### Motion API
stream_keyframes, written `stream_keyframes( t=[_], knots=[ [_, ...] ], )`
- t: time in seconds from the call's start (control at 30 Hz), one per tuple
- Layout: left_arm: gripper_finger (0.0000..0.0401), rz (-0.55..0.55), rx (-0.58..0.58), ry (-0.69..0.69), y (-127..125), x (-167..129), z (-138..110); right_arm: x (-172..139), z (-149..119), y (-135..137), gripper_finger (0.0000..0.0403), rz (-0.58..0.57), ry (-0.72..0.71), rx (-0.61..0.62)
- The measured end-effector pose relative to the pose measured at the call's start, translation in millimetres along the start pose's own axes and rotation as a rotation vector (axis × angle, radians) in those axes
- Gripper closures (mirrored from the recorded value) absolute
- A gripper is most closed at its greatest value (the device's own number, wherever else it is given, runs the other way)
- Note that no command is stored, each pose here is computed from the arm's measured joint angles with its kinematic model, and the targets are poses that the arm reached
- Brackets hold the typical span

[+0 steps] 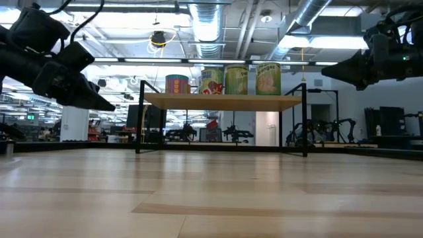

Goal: Pick and place cans onto a shelf
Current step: Return to Home Position

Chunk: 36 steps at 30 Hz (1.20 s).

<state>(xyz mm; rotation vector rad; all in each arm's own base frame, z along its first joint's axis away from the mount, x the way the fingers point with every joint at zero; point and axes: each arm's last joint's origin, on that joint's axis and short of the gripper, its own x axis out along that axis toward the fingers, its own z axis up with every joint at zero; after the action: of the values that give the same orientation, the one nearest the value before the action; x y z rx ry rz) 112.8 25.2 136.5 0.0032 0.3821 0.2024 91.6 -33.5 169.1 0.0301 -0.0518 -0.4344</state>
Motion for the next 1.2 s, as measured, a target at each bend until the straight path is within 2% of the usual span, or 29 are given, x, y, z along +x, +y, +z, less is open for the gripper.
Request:
stream_keyframes(
  t=[0.17, 0.5, 1.2],
  knots=[
    [0.0387, 0.011, 0.001, -0.091, 0, -6, 7, 0, 0, 0, 0.0353, 0.0, 0.0, 0.0],
    [0.0387, 0.034, 0.0, -0.39, 1, -31, 24, 0, 0, 0, 0.0353, 0.0, 0.001, 0.0],
    [0.0387, 0.039, 0.0, -0.404, 1, -29, 23, 0, 0, 0, 0.0353, -0.001, 0.001, 0.0]
  ],
)
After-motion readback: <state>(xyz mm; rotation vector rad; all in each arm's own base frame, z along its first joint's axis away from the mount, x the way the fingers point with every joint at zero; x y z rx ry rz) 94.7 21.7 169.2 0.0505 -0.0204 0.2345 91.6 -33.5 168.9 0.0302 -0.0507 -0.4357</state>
